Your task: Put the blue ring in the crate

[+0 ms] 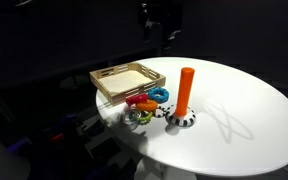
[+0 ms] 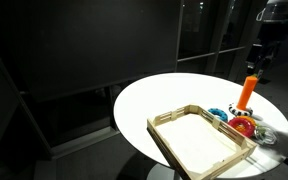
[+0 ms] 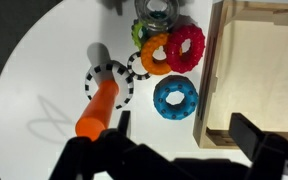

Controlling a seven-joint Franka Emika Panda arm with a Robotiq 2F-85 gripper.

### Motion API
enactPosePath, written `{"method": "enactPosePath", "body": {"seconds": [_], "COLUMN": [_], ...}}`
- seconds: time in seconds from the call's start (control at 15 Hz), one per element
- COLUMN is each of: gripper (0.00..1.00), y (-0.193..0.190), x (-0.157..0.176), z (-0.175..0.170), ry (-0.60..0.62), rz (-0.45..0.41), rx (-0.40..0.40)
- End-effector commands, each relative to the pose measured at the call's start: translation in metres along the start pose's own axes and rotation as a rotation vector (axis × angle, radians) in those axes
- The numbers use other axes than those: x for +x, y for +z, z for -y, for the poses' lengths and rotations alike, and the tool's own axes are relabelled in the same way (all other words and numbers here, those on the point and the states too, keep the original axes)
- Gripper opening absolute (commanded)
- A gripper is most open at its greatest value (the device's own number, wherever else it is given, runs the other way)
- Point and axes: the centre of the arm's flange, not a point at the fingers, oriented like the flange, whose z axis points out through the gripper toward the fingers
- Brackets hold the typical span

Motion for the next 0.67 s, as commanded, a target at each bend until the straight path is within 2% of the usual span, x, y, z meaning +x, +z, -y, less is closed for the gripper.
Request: {"method": "enactPosePath", "body": {"seconds": [0.0,0.6], "gripper": [1.0,1.0], "y": [0.02,0.026], "x": [0.008,0.011], "z": [-0.01,0.0], "ry": [0.005,0.003], "rz": [-0.012,0.0], "rx": [0.0,0.001]}}
